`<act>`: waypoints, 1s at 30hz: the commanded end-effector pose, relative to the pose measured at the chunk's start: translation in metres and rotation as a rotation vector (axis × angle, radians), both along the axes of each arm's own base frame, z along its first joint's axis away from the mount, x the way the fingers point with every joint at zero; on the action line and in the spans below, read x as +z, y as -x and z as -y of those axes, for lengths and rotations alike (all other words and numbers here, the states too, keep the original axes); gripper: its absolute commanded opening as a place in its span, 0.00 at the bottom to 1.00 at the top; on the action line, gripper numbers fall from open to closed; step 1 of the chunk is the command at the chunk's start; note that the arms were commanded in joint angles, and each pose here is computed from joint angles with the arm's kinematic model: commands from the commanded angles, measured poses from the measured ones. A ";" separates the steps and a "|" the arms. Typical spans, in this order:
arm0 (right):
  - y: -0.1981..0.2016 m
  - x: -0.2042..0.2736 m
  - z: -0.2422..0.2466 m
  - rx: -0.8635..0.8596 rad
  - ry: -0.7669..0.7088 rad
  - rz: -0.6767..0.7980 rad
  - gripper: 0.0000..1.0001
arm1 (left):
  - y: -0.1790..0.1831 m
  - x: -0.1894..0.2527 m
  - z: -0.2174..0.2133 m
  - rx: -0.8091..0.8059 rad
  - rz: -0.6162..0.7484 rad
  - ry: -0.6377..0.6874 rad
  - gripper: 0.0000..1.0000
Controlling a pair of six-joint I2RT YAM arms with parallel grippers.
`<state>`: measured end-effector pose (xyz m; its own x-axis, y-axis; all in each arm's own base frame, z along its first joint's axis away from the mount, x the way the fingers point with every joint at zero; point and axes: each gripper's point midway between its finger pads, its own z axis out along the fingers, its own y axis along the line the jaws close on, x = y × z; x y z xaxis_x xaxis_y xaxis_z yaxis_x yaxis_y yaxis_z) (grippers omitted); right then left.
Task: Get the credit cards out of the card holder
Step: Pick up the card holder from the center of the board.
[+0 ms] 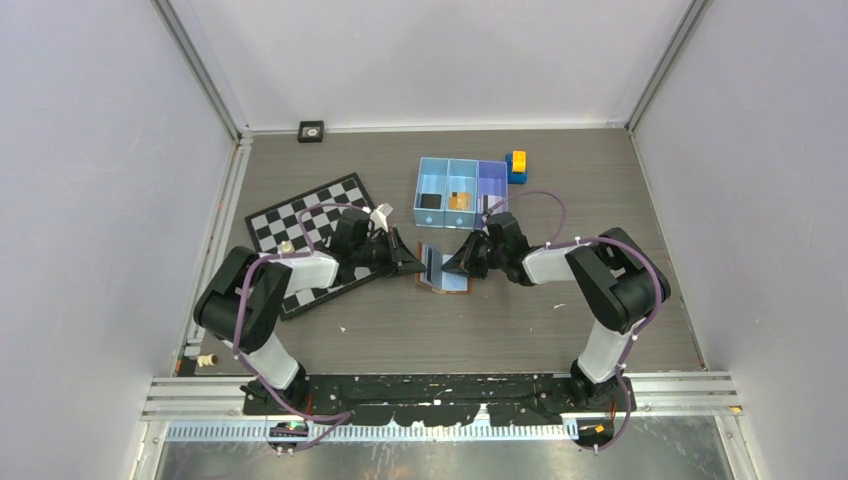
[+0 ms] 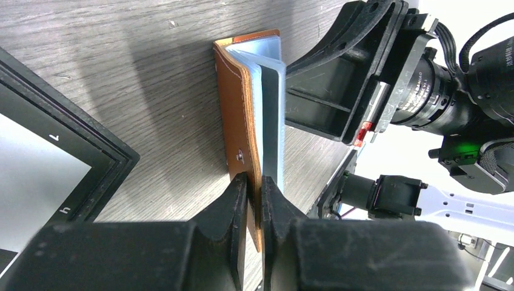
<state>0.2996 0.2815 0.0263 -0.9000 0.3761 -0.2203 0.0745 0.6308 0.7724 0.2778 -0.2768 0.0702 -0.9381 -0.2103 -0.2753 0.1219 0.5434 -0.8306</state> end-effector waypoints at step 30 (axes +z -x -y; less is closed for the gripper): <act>-0.010 0.072 0.064 -0.160 0.153 0.249 0.29 | -0.013 0.027 -0.002 0.008 0.099 -0.007 0.00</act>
